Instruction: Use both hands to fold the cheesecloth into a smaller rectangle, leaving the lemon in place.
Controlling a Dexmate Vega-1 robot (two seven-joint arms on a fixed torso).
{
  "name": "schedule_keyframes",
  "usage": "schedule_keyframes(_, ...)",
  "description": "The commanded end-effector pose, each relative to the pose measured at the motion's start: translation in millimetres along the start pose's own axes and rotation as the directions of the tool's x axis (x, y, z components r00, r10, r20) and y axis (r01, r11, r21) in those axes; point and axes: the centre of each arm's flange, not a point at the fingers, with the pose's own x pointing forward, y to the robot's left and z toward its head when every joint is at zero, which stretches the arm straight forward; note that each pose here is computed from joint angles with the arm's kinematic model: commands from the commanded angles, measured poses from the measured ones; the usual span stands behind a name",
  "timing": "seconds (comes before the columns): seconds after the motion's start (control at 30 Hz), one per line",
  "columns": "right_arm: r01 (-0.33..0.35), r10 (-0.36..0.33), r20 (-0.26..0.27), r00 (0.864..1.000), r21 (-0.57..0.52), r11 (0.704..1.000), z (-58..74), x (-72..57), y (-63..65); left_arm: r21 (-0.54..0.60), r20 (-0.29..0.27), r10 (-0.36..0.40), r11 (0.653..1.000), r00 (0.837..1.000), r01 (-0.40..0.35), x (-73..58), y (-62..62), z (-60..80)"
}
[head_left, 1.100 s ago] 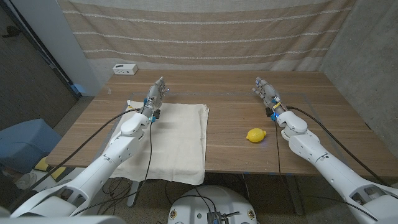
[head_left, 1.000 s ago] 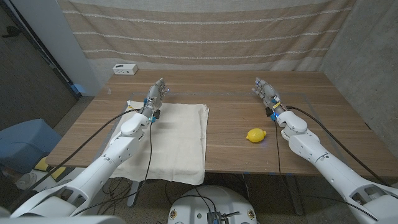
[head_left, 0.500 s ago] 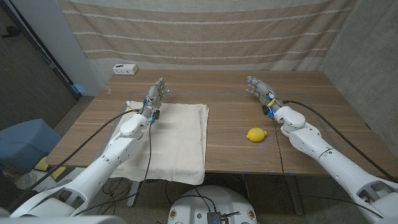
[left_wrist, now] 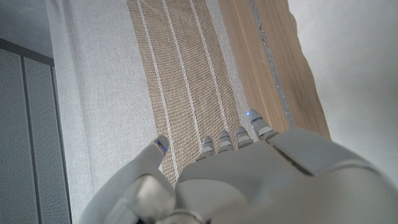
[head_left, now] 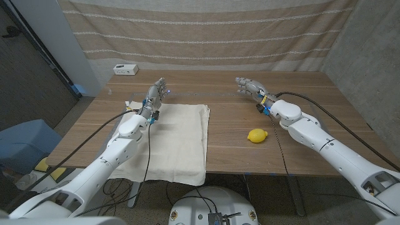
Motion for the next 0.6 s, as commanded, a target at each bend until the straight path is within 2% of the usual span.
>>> schedule_keyframes(0.03, -0.090, 0.095, 0.020, 0.995, -0.183, 0.979, 42.3, 14.6, 30.9, 0.066, 0.019, 0.015, 0.998, 1.000, -0.016, -6.9, 4.1, 8.4)
schedule_keyframes(0.3, -0.110, 0.122, 0.022, 0.992, -0.293, 0.950, 56.1, 20.9, 48.9, 0.116, 0.029, 0.042, 0.992, 0.999, -0.045, -15.0, 11.9, 14.3)
schedule_keyframes(0.6, -0.119, 0.134, 0.015, 0.991, -0.356, 0.927, 63.4, 28.2, 63.6, 0.160, 0.018, 0.082, 0.983, 0.996, -0.084, -24.2, 22.3, 19.2)
